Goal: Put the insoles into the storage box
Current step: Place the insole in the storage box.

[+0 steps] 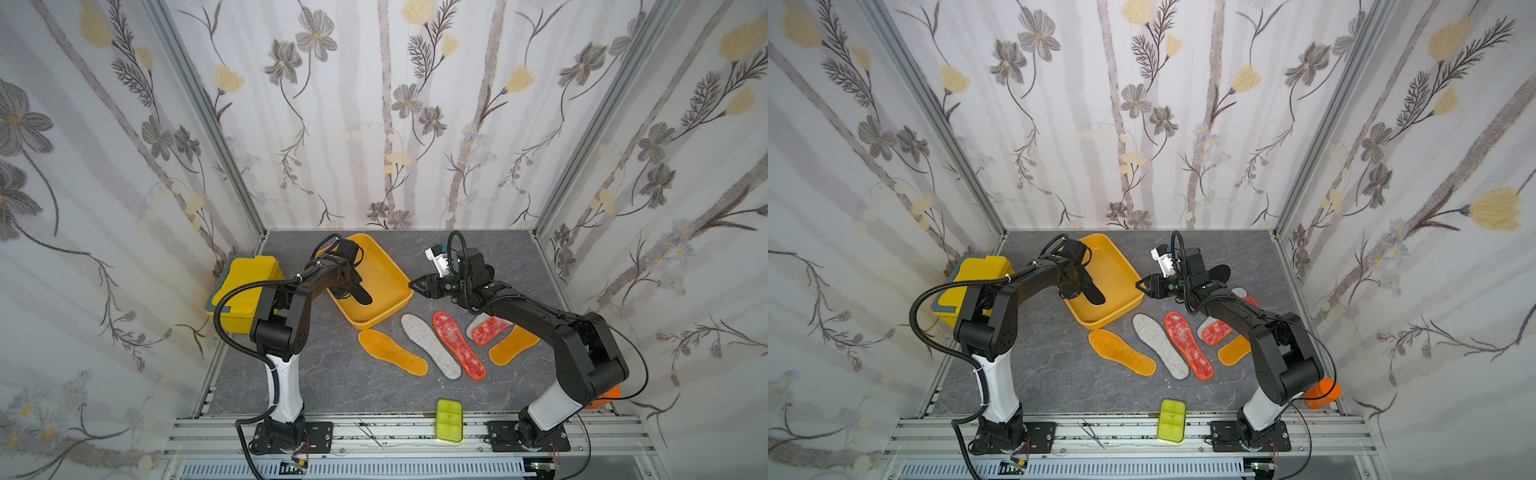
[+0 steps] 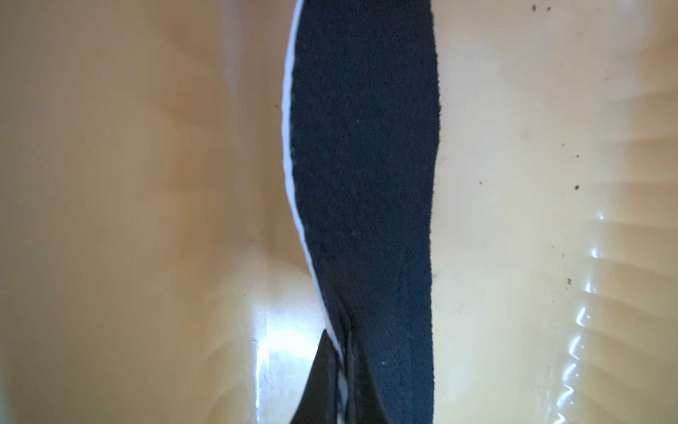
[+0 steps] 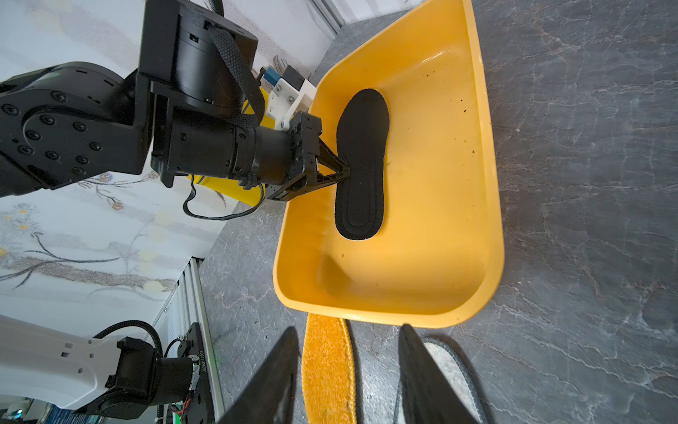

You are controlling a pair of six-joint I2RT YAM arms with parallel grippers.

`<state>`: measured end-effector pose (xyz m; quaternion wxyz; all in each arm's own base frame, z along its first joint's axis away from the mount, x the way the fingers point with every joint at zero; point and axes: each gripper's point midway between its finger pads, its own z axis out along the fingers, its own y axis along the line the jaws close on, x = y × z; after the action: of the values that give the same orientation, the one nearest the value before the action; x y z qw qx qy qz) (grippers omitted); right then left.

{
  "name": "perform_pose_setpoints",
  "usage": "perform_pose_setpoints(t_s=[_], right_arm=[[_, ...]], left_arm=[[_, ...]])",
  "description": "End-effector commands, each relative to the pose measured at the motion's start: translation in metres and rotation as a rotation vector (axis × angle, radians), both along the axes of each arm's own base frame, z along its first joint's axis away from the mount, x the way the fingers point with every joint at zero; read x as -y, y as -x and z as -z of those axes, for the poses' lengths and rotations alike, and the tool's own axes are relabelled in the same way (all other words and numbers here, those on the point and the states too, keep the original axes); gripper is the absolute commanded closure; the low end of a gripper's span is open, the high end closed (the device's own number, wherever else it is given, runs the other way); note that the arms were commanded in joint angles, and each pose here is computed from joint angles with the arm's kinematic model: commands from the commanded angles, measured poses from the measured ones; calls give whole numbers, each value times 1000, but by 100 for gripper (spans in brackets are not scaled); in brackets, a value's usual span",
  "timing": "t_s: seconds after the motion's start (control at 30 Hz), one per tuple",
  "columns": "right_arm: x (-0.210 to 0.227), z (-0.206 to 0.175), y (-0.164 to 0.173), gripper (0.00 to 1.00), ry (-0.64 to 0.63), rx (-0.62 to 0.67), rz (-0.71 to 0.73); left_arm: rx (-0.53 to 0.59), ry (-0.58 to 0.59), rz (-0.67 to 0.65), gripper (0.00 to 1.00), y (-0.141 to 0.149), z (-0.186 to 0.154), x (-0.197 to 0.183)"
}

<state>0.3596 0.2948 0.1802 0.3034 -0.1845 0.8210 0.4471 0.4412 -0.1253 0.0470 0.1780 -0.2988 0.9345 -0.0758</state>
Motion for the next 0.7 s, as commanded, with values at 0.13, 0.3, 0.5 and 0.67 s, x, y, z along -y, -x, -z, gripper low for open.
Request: perform_pose_setpoints(t_s=[0.13, 0.3, 0.5, 0.67], right_arm=[[-3, -4, -1, 55, -25, 13, -12], [-2, -4, 0, 55, -26, 13, -12], [0, -4, 0, 55, -25, 14, -6], [1, -4, 0, 55, -26, 13, -6]], left_arm=[[-15, -33, -4, 88, 6, -3, -6], [-1, -43, -1, 80, 0, -11, -6], [-2, -54, 1, 70, -2, -13, -9], [2, -59, -1, 64, -4, -15, -11]])
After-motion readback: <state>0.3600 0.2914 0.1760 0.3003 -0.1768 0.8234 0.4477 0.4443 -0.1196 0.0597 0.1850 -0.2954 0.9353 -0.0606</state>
